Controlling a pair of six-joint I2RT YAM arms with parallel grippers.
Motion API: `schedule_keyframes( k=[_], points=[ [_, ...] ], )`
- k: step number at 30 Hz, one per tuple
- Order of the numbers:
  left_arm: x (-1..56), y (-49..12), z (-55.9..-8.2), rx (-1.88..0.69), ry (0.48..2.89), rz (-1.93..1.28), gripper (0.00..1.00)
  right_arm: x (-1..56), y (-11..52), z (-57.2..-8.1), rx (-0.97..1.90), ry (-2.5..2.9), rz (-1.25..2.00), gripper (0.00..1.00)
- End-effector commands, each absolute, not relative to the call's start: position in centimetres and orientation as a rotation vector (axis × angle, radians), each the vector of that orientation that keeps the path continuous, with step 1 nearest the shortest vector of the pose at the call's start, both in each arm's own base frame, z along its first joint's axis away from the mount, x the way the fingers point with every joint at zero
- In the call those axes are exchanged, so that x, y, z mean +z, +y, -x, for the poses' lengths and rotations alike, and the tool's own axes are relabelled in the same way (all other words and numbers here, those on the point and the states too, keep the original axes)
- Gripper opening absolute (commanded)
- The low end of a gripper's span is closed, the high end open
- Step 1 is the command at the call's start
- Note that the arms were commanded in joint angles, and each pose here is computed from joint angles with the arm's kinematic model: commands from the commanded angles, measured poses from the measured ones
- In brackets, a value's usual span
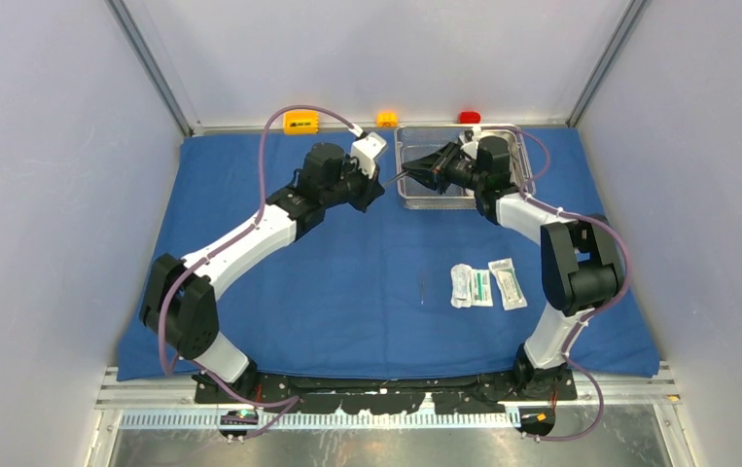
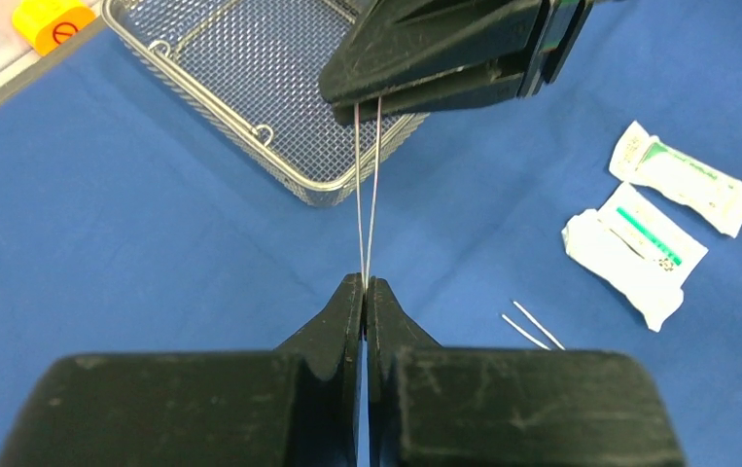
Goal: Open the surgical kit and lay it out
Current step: Place the medical item in the surgical kit.
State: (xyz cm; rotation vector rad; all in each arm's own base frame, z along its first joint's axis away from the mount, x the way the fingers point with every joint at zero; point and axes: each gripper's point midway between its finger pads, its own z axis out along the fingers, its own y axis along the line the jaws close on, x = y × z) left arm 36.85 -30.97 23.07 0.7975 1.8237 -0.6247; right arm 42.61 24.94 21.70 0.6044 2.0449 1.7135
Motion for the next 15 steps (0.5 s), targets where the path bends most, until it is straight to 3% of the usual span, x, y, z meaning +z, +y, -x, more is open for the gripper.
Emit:
schedule_keyframes(
  k=[1, 5, 8, 11, 15],
  points=[
    [24.0, -31.0, -37.0, -0.586, 1.744, -0.838, 0.00, 24.0, 24.9, -43.0, 1.735, 1.965, -0.519, 0.14],
    [23.7, -30.8, -36.7, -0.575, 1.739, -0.853, 0.00, 24.0, 24.5, -43.2, 1.728, 1.956, -0.523, 0.01],
    [23.6, -30.9, -36.6, -0.580, 1.733, -0.865, 0.08, 24.1, 24.4, -43.1, 1.720, 1.947, -0.513, 0.00],
    [23.9, -31.3, -36.0, -0.611, 1.716, -0.901, 0.27, 24.2, 23.9, -43.2, 1.706, 1.930, -0.495, 0.00],
    [24.5, -31.5, -34.6, -0.658, 1.686, -0.953, 0.59, 24.4, 23.1, -43.0, 1.647, 1.905, -0.426, 0.01]
  ],
)
